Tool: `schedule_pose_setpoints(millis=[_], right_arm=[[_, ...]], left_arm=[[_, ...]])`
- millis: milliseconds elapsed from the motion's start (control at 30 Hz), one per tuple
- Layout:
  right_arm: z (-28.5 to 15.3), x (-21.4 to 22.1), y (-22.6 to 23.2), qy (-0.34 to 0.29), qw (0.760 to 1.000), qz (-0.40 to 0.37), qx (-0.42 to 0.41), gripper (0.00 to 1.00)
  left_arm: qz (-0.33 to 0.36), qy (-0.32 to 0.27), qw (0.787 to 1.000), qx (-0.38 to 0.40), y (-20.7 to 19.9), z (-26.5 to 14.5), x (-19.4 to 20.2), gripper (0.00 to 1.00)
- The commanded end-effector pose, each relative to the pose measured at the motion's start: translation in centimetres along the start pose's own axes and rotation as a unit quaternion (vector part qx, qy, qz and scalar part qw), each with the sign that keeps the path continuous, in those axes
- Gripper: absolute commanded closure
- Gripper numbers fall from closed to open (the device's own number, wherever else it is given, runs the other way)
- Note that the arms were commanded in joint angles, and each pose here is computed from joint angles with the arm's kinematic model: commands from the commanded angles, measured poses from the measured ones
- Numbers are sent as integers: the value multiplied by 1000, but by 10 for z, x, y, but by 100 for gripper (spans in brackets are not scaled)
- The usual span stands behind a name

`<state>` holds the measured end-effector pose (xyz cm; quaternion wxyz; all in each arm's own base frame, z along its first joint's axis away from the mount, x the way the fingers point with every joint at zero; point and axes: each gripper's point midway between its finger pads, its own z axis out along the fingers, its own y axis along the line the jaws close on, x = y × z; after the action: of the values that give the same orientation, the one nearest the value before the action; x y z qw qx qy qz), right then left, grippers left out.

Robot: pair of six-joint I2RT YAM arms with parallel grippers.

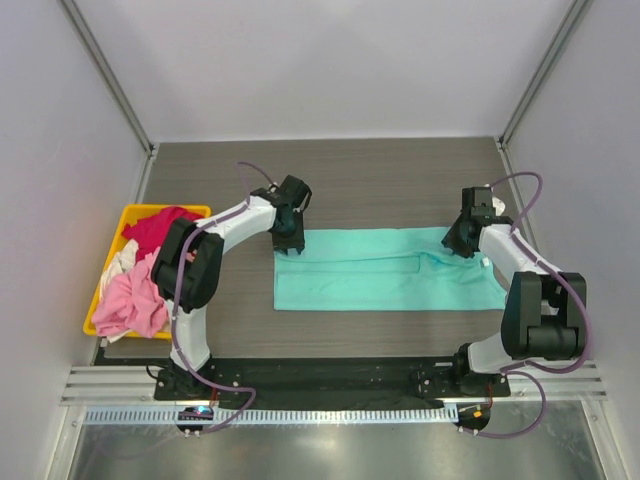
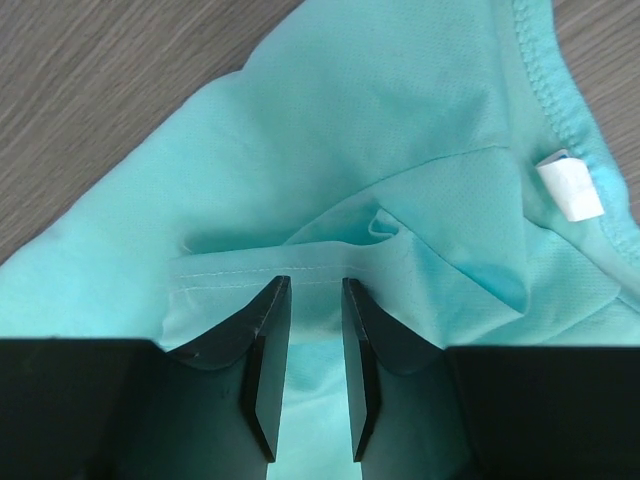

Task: Fold and stack the t-shirts
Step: Fold the tshirt

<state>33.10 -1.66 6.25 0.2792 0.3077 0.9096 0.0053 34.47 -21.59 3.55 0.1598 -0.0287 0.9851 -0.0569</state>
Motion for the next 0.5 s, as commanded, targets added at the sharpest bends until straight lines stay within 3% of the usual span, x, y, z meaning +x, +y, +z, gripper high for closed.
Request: schedule_pose_setpoints(millis=[0,167,467], right_arm=[[-15,-22,-6,-34,999,-12,23,67],[-34,-32,-14,-43,997,22,56,62],[-42,-20,-33,-48,991,81,91,57]], left_arm=[[-1,-4,1000,6,-4,-13,-3,62],[2,-37,999,-7,4,-41,-17,52],[-32,-30,999,-1,20,-37,-13,49]])
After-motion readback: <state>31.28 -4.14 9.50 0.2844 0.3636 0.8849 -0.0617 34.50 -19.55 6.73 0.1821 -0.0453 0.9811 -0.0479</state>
